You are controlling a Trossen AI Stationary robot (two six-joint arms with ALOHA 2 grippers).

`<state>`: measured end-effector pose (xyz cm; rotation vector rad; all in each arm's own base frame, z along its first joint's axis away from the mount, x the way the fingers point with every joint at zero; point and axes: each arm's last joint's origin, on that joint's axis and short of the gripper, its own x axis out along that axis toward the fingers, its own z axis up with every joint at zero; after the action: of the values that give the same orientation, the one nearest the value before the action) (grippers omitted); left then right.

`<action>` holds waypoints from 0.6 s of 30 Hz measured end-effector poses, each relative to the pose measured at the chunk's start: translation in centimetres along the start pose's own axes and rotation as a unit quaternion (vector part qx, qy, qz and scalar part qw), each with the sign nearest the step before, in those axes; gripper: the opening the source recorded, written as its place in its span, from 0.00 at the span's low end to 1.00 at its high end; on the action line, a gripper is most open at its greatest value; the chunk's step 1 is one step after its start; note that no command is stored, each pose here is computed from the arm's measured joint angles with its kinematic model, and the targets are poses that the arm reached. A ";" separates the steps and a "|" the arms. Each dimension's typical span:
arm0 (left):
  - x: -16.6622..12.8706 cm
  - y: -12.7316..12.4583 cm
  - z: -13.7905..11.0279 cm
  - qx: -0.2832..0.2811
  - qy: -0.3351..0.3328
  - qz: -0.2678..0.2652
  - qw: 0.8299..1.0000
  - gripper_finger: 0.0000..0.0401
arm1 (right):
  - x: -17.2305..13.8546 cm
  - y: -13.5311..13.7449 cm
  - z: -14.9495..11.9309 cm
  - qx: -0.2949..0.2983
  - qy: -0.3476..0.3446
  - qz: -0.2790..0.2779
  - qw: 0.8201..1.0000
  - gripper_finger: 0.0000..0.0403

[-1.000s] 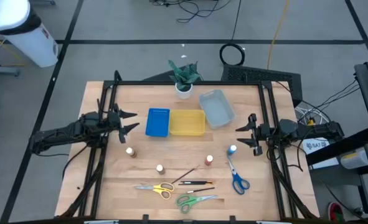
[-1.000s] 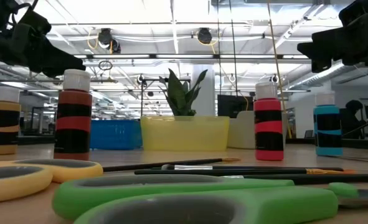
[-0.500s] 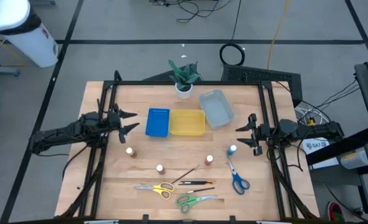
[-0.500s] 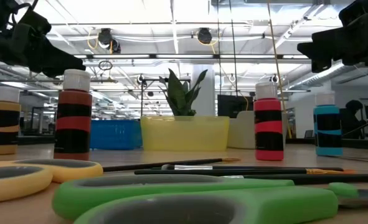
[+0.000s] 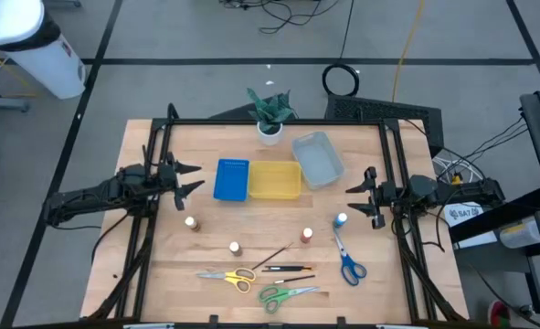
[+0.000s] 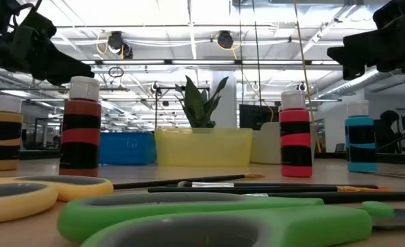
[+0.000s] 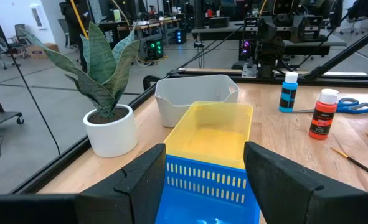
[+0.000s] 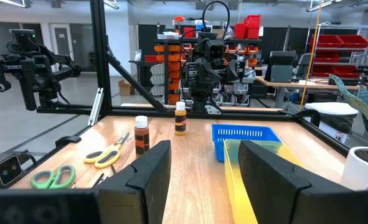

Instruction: Pick & Place Paint Supplies

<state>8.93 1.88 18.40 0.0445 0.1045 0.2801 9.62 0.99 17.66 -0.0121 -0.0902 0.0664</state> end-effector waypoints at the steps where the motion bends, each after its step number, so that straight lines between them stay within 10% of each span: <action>1: 0.0 0.0 0.0 0.000 0.000 0.000 1.000 0.57 | 0.0 0.0 0.0 0.000 0.000 0.000 1.000 0.43; 18: 0.0 0.0 0.0 0.000 0.000 0.000 1.000 0.57 | 0.0 0.0 0.0 0.000 0.000 0.000 1.000 0.44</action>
<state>8.93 1.88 18.41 0.0445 0.1041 0.2804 9.62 0.99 17.66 -0.0118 -0.0899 0.0659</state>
